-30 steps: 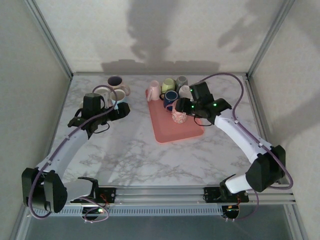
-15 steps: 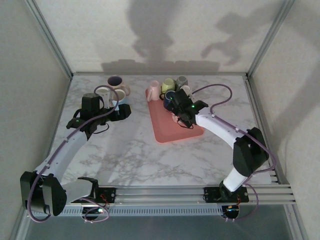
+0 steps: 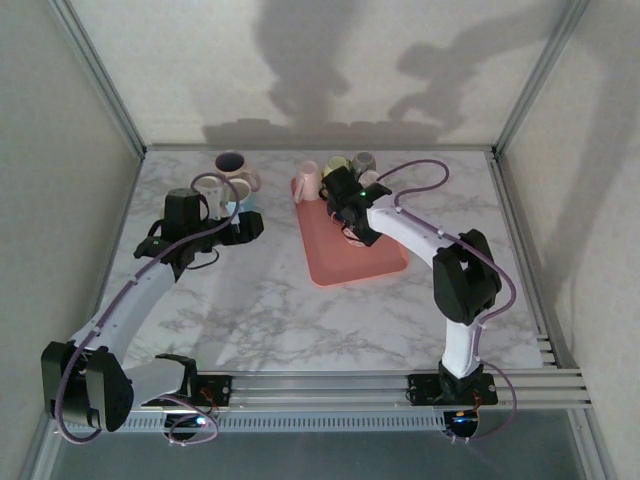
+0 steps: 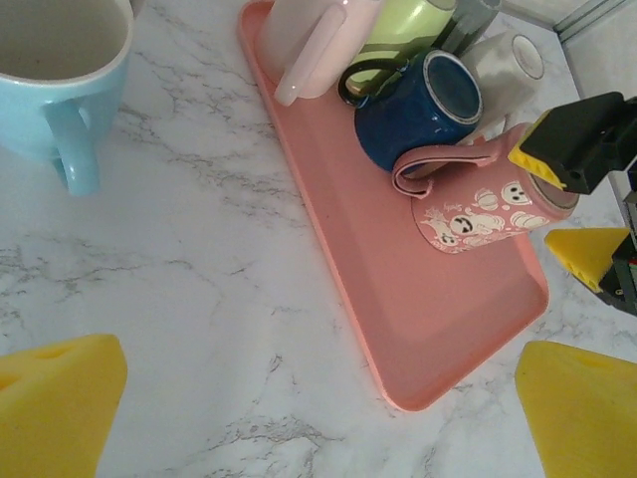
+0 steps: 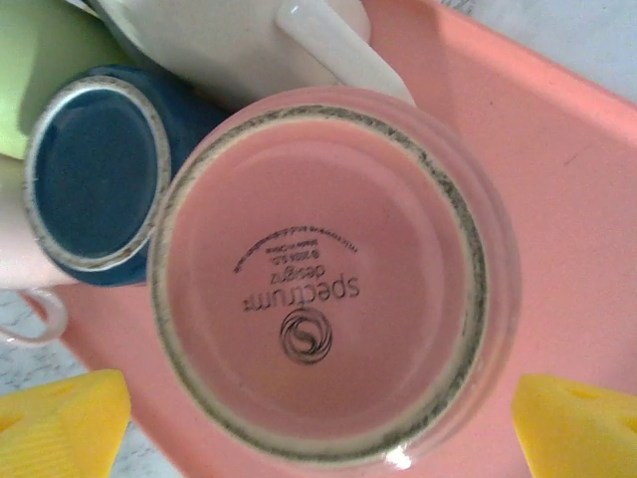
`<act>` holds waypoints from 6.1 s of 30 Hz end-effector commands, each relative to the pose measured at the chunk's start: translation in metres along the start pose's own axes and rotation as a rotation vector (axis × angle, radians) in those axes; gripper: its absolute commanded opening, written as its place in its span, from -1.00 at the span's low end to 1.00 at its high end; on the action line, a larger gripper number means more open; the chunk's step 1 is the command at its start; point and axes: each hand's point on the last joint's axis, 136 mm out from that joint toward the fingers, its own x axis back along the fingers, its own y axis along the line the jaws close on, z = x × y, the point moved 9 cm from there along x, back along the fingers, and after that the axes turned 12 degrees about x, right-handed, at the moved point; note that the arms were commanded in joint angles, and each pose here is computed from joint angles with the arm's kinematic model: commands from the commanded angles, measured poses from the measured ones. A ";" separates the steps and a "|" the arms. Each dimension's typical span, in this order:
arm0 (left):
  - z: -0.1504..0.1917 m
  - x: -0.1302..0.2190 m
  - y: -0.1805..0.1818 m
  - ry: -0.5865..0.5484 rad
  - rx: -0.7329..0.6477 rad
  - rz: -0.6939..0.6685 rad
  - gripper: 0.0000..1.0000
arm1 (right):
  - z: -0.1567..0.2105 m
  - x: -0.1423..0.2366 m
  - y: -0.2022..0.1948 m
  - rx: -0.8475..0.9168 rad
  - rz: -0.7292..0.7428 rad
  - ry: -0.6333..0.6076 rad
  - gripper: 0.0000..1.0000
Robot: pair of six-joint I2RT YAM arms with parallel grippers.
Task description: Turn the mug right side up
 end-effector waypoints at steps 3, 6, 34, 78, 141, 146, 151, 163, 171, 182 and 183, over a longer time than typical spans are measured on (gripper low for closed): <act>0.004 -0.002 0.001 0.012 0.016 0.010 0.99 | -0.012 -0.011 -0.003 0.106 0.100 -0.025 0.97; 0.005 -0.002 0.002 0.015 0.014 0.002 0.99 | -0.012 -0.027 0.000 0.157 0.066 0.023 0.95; 0.008 -0.005 0.003 0.030 0.026 0.028 0.99 | -0.018 -0.002 -0.029 1.231 -0.578 0.255 0.52; 0.011 -0.012 -0.004 0.121 0.044 0.101 0.99 | 0.036 0.067 -0.006 0.380 -0.116 0.041 0.23; 0.019 -0.002 -0.004 0.093 0.018 0.138 0.98 | 0.058 -0.003 -0.017 0.523 0.136 0.078 -0.48; 0.017 -0.001 -0.002 0.075 0.021 0.126 0.99 | 0.056 -0.004 -0.018 0.567 0.139 0.047 -0.72; 0.018 -0.006 -0.004 0.069 0.082 0.195 0.99 | 0.051 0.004 -0.015 0.614 0.081 0.017 -0.92; 0.029 -0.015 -0.001 0.088 0.183 0.289 0.84 | 0.039 0.054 -0.032 0.642 -0.141 -0.014 -1.00; 0.039 -0.011 -0.015 0.098 0.222 0.426 0.72 | 0.025 0.088 -0.040 0.634 -0.328 -0.044 -1.00; 0.040 0.005 -0.040 0.045 0.309 0.521 0.66 | 0.008 0.132 -0.025 0.610 -0.635 -0.095 -1.00; 0.038 0.008 -0.043 0.032 0.304 0.543 0.66 | 0.007 0.136 -0.024 0.607 -0.658 -0.102 -1.00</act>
